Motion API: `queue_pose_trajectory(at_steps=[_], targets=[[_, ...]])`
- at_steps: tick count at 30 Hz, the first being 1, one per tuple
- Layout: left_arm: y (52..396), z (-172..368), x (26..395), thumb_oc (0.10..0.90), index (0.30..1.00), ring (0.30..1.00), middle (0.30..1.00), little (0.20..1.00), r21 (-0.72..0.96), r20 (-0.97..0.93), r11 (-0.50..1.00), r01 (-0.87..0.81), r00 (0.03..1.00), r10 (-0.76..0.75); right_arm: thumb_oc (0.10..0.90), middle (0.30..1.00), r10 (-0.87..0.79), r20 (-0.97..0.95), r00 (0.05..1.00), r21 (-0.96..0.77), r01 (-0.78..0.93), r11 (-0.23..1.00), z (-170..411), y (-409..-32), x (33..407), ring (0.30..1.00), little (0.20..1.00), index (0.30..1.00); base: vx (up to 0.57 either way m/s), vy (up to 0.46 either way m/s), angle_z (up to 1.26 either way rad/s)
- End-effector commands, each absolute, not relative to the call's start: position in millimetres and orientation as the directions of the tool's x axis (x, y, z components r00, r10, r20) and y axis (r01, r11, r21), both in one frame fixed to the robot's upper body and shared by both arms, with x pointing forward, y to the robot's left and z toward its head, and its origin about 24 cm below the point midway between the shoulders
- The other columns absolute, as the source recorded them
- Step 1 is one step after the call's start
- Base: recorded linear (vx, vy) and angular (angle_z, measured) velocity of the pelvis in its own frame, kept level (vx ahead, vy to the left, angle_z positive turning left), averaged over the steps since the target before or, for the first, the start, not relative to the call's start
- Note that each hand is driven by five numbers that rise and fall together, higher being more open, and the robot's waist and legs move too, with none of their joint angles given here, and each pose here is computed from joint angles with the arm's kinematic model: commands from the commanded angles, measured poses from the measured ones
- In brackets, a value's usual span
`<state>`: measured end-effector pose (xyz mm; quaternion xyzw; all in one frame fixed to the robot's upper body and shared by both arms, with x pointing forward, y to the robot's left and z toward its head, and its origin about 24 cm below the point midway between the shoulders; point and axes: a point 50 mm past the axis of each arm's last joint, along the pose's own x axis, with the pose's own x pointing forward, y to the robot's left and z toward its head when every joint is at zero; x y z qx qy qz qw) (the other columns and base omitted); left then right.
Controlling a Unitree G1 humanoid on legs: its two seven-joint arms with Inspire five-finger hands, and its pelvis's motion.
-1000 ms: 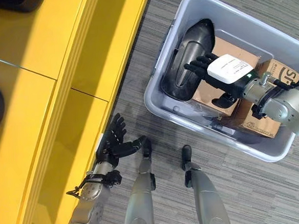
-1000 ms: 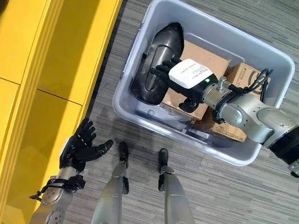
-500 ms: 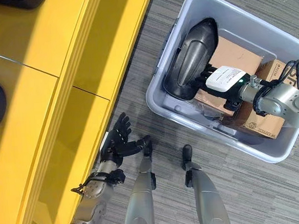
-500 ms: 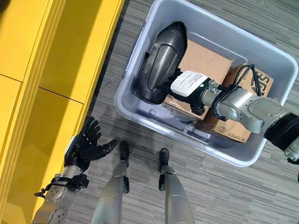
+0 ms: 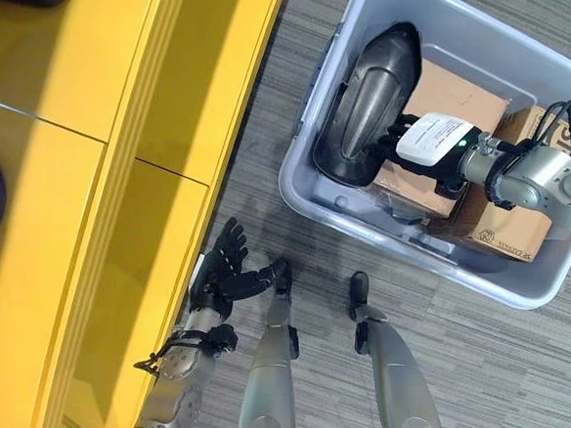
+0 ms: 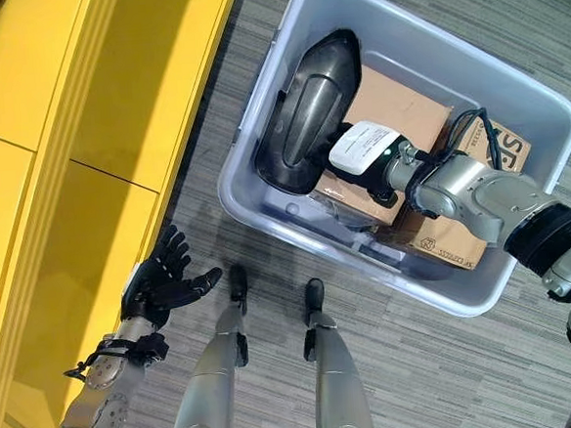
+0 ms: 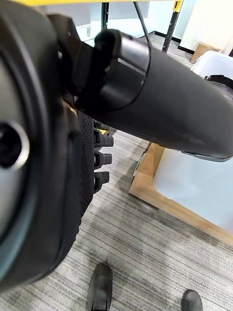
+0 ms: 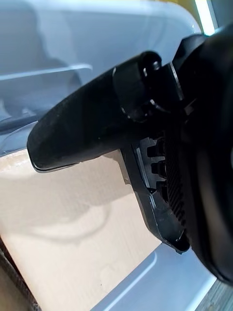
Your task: Move parts from the plastic box to the shelf.
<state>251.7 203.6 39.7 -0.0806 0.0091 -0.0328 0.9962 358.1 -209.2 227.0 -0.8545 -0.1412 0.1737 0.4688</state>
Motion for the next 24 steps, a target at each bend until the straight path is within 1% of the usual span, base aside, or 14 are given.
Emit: queue_pose_trajectory(at_steps=[1,14,24], targets=[[209.4,70.3,247.3,0.900,1.000,1.000,1.000,1.000,-0.147,0.151,0.983,0.112,0.985,-0.089,0.900,1.000,0.425,0.005,0.905,-0.799,0.259,-0.542,287.0,-208.0,356.9,1.000,1.000,1.000,0.00,-0.002,0.04],[210.3,68.4,246.0,0.900,1.000,1.000,1.000,1.000,-0.147,0.143,0.984,0.104,0.986,-0.082,0.900,1.000,0.424,0.056,0.904,-0.755,0.316,-0.574,306.9,-205.6,358.3,1.000,1.000,1.000,0.00,0.000,0.02],[214.4,66.4,243.3,0.900,1.000,1.000,1.000,1.000,-0.117,0.127,0.988,0.099,0.988,-0.084,0.900,1.000,0.361,0.108,0.926,-0.704,0.328,-0.630,326.3,-218.0,361.5,1.000,1.000,1.000,0.00,-0.001,0.00]])
